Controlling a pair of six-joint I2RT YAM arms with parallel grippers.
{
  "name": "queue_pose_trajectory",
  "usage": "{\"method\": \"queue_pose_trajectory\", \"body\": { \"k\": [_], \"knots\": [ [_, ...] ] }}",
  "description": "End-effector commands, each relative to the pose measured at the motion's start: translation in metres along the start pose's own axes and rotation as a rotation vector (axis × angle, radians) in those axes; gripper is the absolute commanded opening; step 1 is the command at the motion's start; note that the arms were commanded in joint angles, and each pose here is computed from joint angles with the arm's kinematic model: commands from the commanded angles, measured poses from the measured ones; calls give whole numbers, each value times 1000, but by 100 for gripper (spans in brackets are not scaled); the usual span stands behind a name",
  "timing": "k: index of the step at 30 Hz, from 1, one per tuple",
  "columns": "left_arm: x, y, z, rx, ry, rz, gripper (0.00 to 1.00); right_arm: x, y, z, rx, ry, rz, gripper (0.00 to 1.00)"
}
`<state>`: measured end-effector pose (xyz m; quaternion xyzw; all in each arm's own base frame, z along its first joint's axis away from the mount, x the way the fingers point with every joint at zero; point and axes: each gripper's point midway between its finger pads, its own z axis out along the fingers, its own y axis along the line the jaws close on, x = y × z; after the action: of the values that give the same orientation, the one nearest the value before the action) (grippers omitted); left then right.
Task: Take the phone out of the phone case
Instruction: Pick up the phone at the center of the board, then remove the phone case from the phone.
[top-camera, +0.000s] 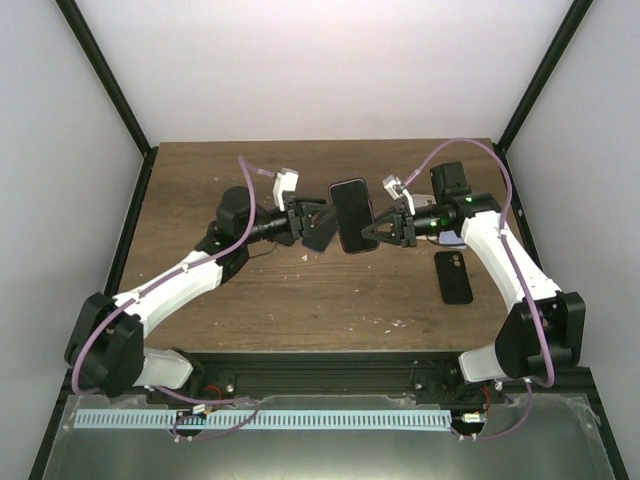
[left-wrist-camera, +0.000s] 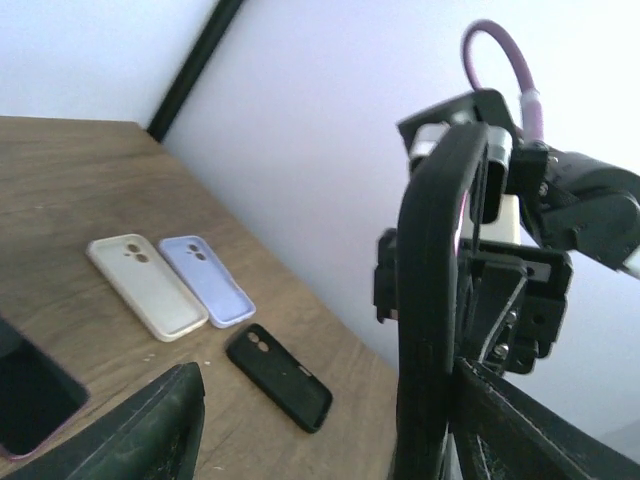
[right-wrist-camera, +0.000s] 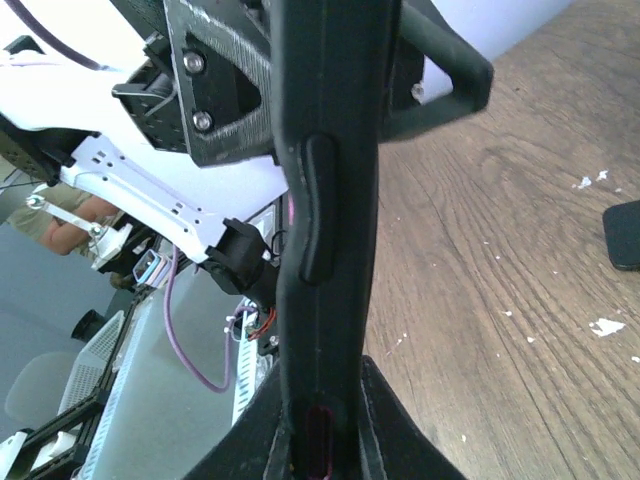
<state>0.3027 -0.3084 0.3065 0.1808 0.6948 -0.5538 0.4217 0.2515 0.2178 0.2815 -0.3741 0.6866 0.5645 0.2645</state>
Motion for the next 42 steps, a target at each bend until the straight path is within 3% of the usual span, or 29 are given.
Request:
{"method": "queue_pose_trajectory", "body": {
  "k": [1, 18, 20, 25, 29, 33, 42],
  "knots": [
    [-11, -45, 12, 193, -10, 67, 64, -10, 25, -3, -104, -51, -61, 1],
    [2, -67, 32, 336, 50, 25, 0, -4, 20, -1, -107, -48, -30, 1],
    [1, -67, 31, 332, 50, 21, 0, -4, 18, -1, -93, -43, -35, 8],
    [-14, -50, 20, 300, 61, -27, 0, -10, 26, -8, -9, 35, -194, 50],
    [-25, -40, 6, 317, 116, -60, 0, -6, 29, -16, 76, 120, -345, 68],
    [-22, -50, -1, 396, 187, -23, 0, 1, 35, -17, 78, 134, -415, 72],
    [-12, -73, -17, 502, 254, 31, 0, 13, 35, 0, 77, 192, -378, 62]
  ]
}}
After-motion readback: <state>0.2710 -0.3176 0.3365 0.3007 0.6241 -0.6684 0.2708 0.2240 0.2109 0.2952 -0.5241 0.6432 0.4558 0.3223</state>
